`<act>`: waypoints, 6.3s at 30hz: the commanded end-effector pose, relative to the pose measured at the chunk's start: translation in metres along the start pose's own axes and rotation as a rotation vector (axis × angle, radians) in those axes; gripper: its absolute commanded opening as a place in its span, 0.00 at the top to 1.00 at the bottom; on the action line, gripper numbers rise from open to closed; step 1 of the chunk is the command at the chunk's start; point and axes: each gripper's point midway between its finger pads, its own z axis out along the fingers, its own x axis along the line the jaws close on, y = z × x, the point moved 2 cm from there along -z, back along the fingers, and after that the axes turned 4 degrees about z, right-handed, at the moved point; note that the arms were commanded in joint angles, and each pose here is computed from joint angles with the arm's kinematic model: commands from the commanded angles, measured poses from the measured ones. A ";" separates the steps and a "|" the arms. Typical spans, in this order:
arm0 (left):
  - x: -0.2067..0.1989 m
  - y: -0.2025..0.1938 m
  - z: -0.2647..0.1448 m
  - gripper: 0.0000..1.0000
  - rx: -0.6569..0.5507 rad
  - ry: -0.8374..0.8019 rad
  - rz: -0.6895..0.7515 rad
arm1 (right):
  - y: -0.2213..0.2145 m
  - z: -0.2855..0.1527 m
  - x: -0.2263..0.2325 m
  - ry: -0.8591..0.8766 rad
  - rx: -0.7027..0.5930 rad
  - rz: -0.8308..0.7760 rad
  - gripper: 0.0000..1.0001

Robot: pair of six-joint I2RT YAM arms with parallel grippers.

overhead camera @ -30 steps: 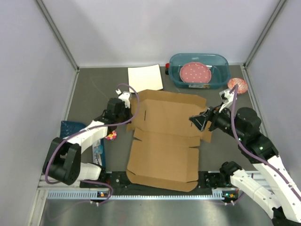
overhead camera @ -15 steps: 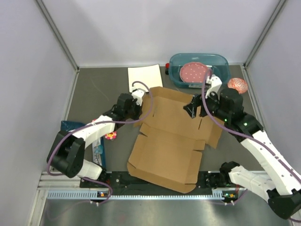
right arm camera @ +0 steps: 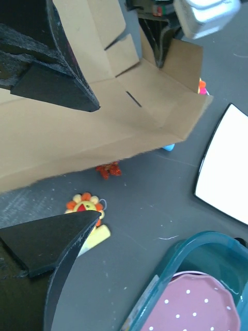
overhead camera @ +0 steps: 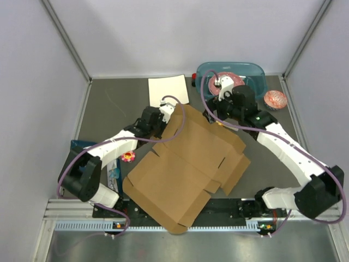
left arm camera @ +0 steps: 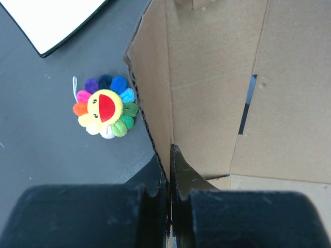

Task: Fold the paper box

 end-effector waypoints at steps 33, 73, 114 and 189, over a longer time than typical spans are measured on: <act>-0.004 -0.007 -0.016 1.00 -0.002 0.047 -0.096 | -0.048 0.094 0.025 0.135 0.171 0.022 0.38; -0.032 0.033 -0.057 0.81 -0.309 -0.085 -0.445 | -0.030 0.059 0.005 -0.201 0.041 -0.446 1.00; 0.014 0.022 -0.062 0.40 -0.364 0.177 -0.561 | -0.038 0.033 0.034 -0.290 -0.031 -0.714 1.00; -0.087 0.035 -0.095 0.51 -0.400 -0.245 -0.560 | -0.039 0.001 0.046 -0.308 0.018 -0.835 1.00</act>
